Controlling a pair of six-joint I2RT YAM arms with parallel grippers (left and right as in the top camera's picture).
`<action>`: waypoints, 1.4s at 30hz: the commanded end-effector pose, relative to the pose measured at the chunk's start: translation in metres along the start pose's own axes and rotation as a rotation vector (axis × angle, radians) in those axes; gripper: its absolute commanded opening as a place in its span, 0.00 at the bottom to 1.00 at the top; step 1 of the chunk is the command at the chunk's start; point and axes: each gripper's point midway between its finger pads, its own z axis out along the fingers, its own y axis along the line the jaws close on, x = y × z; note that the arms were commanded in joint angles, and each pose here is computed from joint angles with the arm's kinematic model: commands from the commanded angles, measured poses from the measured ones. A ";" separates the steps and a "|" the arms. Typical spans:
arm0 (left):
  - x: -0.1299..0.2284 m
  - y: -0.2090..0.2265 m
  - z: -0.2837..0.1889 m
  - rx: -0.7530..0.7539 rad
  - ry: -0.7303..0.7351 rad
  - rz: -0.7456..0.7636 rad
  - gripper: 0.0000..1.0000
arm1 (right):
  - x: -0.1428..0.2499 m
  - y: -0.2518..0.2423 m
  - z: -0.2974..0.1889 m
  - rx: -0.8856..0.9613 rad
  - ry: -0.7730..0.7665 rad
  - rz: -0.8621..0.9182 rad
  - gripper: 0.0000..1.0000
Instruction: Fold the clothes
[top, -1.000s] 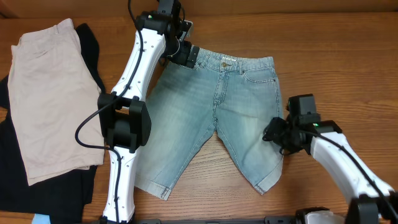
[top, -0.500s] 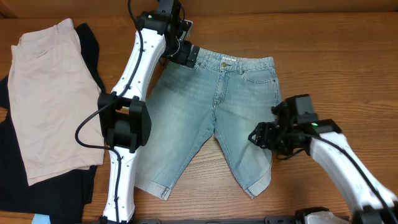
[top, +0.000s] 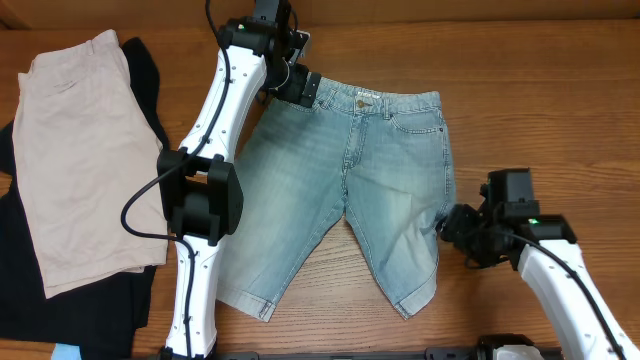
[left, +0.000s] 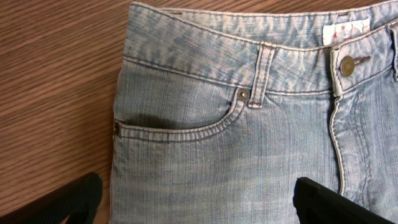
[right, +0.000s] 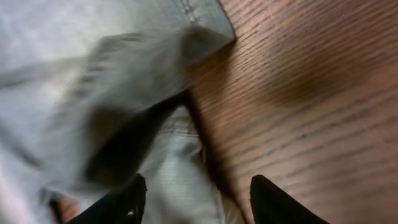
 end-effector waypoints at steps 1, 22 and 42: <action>-0.005 -0.001 -0.007 -0.004 -0.019 0.024 1.00 | 0.011 -0.013 0.022 0.021 0.044 0.025 0.55; -0.006 -0.002 -0.007 -0.003 -0.022 0.022 1.00 | 0.004 -0.012 0.048 0.007 0.050 0.015 0.04; -0.008 -0.002 -0.007 -0.005 -0.032 0.028 0.99 | 0.014 -0.053 -0.066 0.158 -0.179 0.446 0.12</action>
